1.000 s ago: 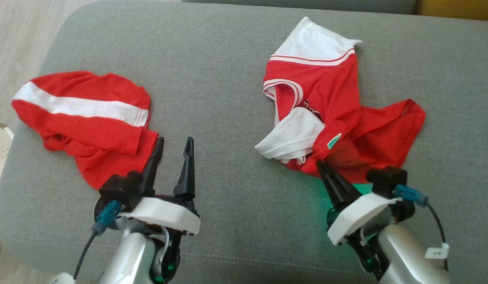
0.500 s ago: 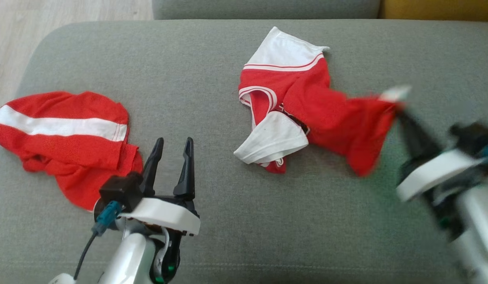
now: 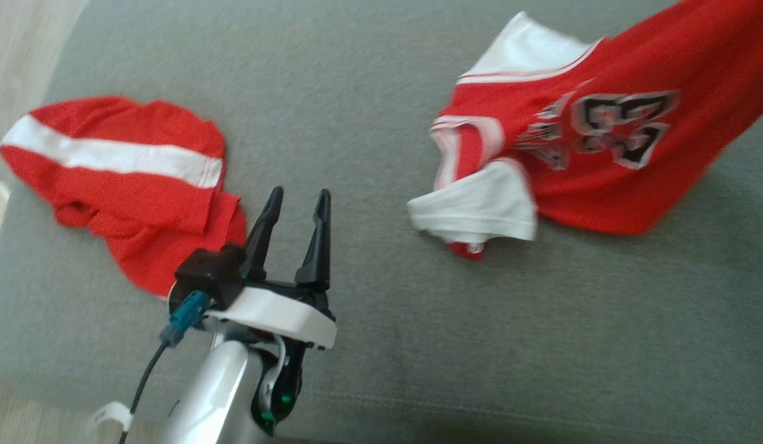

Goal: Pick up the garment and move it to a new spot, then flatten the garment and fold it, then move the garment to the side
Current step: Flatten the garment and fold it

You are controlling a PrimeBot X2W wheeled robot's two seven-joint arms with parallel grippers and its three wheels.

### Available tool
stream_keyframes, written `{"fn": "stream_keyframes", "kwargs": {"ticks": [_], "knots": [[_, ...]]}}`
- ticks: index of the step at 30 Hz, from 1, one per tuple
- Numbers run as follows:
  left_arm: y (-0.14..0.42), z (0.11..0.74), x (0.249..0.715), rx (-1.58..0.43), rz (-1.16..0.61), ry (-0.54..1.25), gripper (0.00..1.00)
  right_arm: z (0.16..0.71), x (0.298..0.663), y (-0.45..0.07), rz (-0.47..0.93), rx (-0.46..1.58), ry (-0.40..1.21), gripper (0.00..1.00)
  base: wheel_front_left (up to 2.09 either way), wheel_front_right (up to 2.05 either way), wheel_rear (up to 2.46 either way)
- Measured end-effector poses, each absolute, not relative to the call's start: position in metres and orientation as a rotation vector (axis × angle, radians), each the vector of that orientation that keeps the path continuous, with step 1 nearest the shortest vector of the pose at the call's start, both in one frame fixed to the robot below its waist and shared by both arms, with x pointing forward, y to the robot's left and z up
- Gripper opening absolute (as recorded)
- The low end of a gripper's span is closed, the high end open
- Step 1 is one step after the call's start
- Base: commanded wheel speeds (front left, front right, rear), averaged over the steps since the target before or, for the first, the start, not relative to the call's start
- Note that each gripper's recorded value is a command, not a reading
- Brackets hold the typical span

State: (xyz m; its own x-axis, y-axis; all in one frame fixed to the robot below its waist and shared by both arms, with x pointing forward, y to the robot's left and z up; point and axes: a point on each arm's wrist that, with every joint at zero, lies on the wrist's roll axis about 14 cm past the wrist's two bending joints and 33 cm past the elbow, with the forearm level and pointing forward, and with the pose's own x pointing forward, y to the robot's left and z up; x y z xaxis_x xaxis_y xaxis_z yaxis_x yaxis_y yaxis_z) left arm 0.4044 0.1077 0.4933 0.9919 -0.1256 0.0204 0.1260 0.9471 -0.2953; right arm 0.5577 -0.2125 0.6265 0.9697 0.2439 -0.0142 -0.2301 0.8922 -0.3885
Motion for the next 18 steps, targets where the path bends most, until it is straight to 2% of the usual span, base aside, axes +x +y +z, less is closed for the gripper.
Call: {"fn": "stream_keyframes", "kwargs": {"ticks": [8,12,13,14,15,18], "knots": [[0.121,0.483,0.410,-0.305,-0.081,0.028,1.00,0.651,0.633,-0.213,0.189,-0.480,-0.086,0.00,0.00,0.00,0.00],[0.133,0.478,0.412,-0.303,-0.042,0.039,1.00,0.640,0.665,-0.197,0.198,-0.489,-0.079,0.00,0.00,0.00,0.00],[0.134,0.476,0.412,-0.301,-0.037,0.045,1.00,0.631,0.671,-0.191,0.210,-0.496,-0.065,0.08,0.00,0.00,0.00],[0.135,0.473,0.412,-0.298,-0.030,0.053,1.00,0.620,0.676,-0.186,0.221,-0.501,-0.042,0.72,0.00,0.00,0.00],[0.136,0.471,0.411,-0.296,-0.025,0.060,1.00,0.604,0.679,-0.181,0.231,-0.505,-0.004,1.00,0.00,0.00,0.00],[0.137,0.468,0.411,-0.294,-0.019,0.069,1.00,0.562,0.681,-0.175,0.252,-0.519,0.105,1.00,0.00,0.00,0.00]]}}
